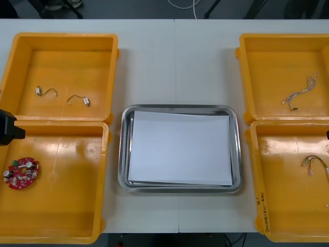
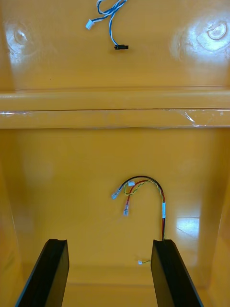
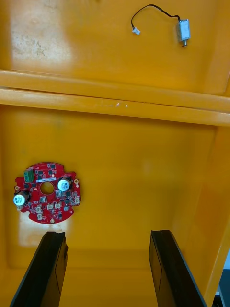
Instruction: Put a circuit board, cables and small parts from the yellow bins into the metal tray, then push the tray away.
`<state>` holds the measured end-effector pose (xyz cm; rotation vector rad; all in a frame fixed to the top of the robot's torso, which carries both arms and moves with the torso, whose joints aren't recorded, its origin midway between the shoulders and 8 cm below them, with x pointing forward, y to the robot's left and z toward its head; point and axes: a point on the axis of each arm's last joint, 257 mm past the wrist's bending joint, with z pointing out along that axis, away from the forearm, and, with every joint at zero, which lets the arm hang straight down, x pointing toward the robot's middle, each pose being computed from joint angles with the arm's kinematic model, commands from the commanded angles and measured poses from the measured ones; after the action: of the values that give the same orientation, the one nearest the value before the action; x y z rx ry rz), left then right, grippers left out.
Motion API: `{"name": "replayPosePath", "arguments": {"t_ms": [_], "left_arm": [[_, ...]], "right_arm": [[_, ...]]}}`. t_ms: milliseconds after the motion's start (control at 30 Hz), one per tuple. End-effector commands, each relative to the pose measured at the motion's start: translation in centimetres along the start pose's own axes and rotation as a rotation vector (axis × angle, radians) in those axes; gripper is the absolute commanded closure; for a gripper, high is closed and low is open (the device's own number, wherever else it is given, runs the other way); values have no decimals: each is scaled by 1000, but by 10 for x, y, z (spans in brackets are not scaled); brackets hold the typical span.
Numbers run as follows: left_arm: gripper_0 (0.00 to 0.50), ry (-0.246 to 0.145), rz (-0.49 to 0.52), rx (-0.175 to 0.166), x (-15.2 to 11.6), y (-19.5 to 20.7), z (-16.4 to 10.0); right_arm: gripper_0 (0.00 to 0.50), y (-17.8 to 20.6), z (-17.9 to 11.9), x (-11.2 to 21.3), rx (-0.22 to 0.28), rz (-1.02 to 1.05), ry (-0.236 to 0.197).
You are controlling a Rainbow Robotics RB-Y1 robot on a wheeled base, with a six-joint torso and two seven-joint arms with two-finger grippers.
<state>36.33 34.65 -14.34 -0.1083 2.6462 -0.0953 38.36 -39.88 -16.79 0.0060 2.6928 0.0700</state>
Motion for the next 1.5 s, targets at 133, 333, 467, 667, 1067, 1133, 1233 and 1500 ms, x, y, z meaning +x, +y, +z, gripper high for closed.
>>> {"name": "replayPosePath", "arguments": {"t_ms": [133,333,467,667,1067,1133,1233,1500], "left_arm": [[0,-38,-40,-7,-13,0,-12],[0,-38,-40,-7,-13,0,-12],[0,-38,-40,-7,-13,0,-12],[0,-38,-40,-7,-13,0,-12],[0,-38,-40,-7,-13,0,-12],[0,-38,-40,-7,-13,0,-12],[0,-38,-40,-7,-13,0,-12],[0,-38,-40,-7,-13,0,-12]], "right_arm": [[0,-18,-17,-10,49,14,-35],[0,-18,-17,-10,49,14,-35],[0,-18,-17,-10,49,14,-35],[0,-18,-17,-10,49,14,-35],[0,-18,-17,-10,49,14,-35],[0,-18,-17,-10,49,14,-35],[0,-18,-17,-10,49,14,-35],[0,-18,-17,-10,49,14,-35]]}}
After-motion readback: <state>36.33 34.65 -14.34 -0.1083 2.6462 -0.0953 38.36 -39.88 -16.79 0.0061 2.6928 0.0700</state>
